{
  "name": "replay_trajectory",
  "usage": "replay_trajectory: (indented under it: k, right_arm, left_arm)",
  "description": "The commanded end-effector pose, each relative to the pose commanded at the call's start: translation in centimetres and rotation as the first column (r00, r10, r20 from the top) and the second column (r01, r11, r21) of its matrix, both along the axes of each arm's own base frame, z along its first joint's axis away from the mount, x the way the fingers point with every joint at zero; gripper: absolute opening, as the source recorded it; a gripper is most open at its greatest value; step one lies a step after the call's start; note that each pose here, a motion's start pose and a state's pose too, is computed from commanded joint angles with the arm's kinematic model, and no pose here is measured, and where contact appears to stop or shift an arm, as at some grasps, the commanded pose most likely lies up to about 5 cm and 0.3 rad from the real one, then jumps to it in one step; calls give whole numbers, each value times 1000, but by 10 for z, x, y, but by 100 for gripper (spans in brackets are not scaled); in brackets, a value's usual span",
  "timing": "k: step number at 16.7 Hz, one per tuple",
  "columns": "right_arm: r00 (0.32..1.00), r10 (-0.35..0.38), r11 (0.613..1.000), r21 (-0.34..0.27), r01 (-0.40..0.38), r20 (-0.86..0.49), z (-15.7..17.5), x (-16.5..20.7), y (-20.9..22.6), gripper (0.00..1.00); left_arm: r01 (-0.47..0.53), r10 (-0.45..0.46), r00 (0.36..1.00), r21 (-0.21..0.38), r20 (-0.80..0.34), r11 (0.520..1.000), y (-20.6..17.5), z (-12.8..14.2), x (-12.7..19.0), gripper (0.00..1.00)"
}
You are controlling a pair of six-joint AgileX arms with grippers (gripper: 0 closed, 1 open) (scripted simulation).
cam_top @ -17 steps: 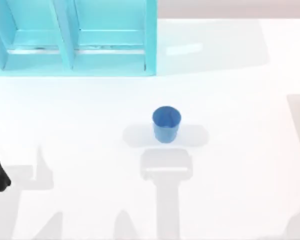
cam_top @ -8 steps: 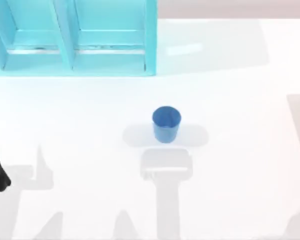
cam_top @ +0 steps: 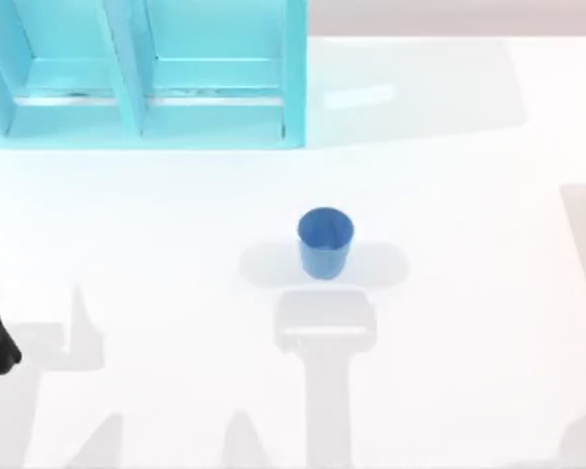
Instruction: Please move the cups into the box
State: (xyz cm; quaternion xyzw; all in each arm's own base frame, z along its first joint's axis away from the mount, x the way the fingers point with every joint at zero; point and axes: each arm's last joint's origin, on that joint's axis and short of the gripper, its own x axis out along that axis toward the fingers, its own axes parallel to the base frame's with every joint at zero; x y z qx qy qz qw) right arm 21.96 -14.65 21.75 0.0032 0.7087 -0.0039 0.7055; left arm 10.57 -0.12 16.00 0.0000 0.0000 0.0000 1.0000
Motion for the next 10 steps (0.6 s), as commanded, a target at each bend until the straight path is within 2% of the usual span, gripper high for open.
replay_trajectory:
  k: [10]
  right_arm:
    - [1000, 5, 1000, 1, -5, -2, 4, 1, 0, 100]
  left_arm:
    - [0, 0, 1000, 0, 0, 1000, 0, 0, 0, 100]
